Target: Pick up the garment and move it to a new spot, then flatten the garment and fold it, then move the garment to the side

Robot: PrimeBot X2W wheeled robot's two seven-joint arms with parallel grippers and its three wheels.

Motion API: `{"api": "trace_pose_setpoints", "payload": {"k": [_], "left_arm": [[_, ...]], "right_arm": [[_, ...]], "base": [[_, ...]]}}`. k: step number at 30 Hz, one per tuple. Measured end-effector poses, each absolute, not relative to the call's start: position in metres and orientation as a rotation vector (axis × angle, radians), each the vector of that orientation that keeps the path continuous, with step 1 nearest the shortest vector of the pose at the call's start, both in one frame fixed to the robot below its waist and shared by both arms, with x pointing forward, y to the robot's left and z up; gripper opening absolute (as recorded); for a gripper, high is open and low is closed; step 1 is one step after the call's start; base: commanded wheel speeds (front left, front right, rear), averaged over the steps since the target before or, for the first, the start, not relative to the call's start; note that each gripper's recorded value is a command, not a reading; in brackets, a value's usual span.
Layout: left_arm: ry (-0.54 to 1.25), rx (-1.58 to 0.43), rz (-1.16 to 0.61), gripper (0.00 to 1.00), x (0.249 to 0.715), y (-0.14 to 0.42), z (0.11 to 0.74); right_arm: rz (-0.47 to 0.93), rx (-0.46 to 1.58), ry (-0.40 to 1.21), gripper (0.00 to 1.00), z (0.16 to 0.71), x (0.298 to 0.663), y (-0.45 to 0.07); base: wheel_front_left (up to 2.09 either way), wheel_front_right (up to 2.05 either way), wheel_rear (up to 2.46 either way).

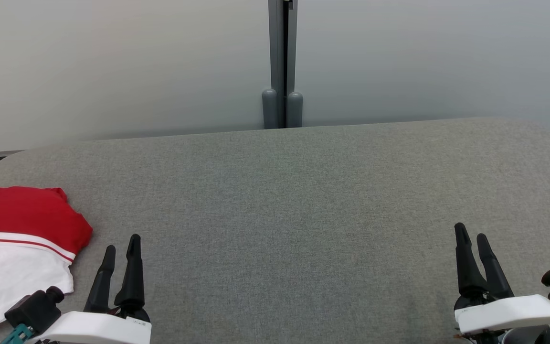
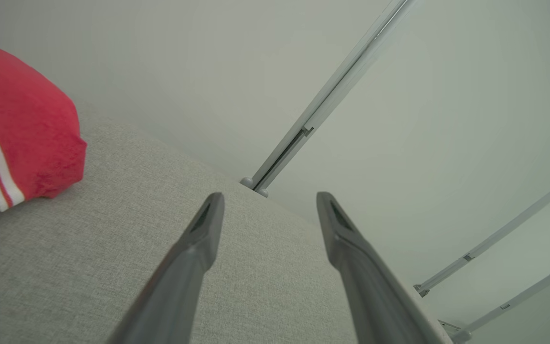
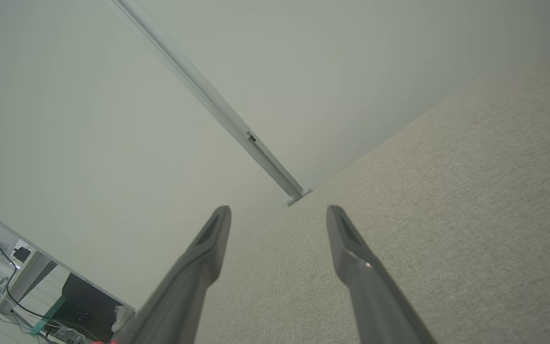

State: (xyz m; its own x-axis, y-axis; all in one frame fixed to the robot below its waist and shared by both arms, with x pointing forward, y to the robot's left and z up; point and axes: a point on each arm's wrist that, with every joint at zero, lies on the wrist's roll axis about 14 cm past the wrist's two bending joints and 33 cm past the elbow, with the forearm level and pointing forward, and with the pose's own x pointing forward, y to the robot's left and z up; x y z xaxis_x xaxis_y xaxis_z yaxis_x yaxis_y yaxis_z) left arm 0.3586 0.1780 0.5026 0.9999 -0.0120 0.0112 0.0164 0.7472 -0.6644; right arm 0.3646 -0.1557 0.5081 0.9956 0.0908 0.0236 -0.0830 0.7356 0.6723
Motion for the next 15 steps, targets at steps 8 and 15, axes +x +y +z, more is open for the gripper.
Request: {"api": "trace_pose_setpoints", "payload": {"k": [8, 15], "left_arm": [[-0.026, -0.623, -0.046, 1.00, 0.358, 0.171, 0.508], [-0.051, -0.548, -0.059, 1.00, 0.358, 0.169, 0.514]], "right_arm": [[0.120, 0.620, -0.023, 1.00, 0.516, 0.363, -0.152], [0.129, 0.529, -0.042, 1.00, 0.518, 0.362, -0.151]], "base": [[0.00, 0.00, 0.00], [0.00, 0.00, 0.00]]}}
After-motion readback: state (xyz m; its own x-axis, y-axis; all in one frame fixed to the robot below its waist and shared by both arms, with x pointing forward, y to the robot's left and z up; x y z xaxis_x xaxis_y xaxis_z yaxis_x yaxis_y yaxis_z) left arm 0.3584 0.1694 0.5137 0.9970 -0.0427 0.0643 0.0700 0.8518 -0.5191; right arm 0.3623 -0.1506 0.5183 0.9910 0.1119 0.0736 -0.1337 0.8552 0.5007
